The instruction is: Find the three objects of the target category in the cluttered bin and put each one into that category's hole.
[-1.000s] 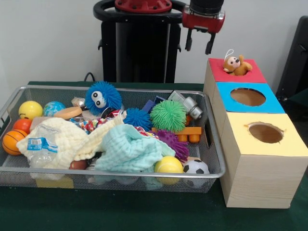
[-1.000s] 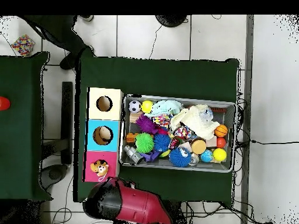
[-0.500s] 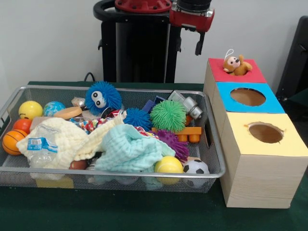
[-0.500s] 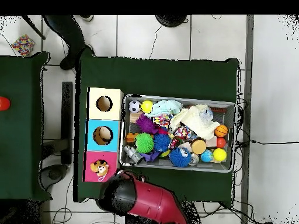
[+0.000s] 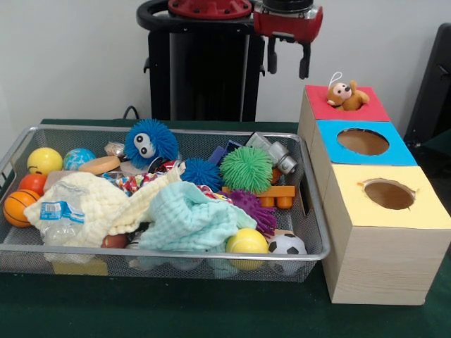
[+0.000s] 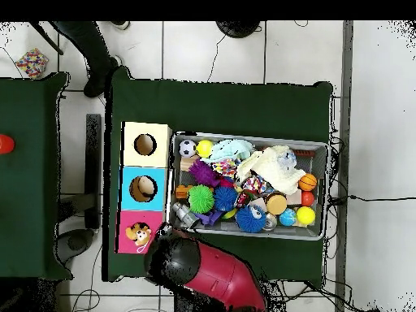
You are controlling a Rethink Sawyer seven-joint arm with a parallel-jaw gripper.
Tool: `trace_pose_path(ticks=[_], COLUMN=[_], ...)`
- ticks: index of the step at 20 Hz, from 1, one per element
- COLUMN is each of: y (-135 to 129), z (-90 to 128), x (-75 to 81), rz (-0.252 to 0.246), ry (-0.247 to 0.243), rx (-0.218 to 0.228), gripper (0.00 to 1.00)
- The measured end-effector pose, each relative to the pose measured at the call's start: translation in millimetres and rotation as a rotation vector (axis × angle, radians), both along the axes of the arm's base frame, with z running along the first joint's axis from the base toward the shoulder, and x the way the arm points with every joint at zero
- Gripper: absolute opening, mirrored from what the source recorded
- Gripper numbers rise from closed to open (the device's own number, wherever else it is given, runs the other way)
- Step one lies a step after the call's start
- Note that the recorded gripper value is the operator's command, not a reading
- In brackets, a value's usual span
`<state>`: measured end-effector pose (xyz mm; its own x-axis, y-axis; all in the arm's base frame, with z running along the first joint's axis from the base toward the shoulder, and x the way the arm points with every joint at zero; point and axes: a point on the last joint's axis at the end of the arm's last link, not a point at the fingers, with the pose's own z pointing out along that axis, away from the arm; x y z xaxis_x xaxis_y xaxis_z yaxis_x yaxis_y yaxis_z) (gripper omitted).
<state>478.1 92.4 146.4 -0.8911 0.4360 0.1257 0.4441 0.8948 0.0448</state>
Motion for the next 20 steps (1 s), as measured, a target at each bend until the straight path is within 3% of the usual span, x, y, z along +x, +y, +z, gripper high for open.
trace_pose_path(ticks=[9,10,12,16,20], y=[28.3,33.9,35.7,41.5,59.2], z=[4.3,0.9,-1.9,-12.3,-23.0], x=[15.1,17.4,18.0,13.4,-8.0], rz=[-0.132,-0.17,-0.182,-0.165,-0.072], ry=[0.011,0.011,0.006,-0.014,0.01], rx=[0.132,0.165,0.172,0.156,0.13], gripper=[1.0,1.0,1.0,1.0,1.0])
